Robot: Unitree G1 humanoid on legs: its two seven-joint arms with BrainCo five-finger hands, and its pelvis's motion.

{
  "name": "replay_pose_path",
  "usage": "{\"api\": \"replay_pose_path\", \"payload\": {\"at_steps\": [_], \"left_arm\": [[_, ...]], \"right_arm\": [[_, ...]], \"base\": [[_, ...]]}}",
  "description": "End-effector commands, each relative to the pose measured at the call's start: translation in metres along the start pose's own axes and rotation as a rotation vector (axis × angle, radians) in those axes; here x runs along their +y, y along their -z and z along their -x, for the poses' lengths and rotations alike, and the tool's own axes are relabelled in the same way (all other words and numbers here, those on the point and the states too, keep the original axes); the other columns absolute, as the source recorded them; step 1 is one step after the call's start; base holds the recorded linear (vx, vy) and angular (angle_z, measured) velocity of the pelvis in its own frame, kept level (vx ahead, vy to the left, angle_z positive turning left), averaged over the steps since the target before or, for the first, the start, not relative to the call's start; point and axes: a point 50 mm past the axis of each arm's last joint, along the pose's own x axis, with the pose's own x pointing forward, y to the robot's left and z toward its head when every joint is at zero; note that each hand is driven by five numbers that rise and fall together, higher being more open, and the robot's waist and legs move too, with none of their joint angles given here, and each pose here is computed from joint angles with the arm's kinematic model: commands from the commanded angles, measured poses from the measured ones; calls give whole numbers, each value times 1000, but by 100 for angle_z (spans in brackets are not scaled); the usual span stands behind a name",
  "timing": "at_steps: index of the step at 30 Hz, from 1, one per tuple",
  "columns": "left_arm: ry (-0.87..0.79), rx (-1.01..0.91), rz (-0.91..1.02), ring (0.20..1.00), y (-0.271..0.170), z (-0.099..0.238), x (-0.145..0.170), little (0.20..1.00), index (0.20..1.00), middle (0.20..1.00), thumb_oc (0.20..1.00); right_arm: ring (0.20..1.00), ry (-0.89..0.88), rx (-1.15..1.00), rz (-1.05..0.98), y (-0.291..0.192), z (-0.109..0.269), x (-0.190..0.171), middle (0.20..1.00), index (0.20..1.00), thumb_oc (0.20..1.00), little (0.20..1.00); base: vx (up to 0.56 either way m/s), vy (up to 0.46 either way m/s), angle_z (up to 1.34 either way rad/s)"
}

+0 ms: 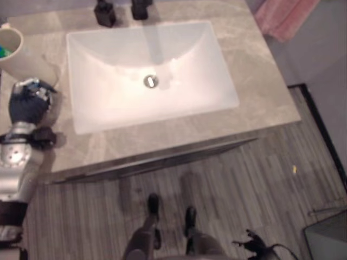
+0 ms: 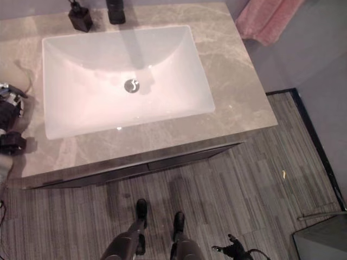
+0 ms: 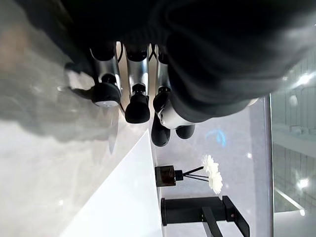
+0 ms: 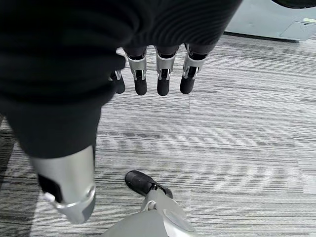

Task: Put brush and paste in cup on sink, flatten towel.

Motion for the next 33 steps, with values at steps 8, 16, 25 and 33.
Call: {"api": "replay_pose_path", "payload": {"at_steps": [8,16,25,33], "left_arm": [[-72,-130,-18,200,-29,-23,12,200,200,200,200],[-102,-167,-35,200,-43,-33,19,200,200,200,200],[-69,-154,-50,200,-44,-34,17,200,200,200,200],[85,-99,-85,200,-35,-8,11,200,200,200,200]], "right_arm": [[1000,72,-22,-4,-7,-3,-26,1000,1000,1000,1000],[1000,71,-35,-9,-10,-3,-25,1000,1000,1000,1000],[1000,60,-36,-11,-10,-3,-21,1000,1000,1000,1000],[1000,74,-9,-4,-3,-2,-28,1000,1000,1000,1000]], "base": [[2,1,0],[12,1,-5],[0,0,0],[-8,-9,2]]}}
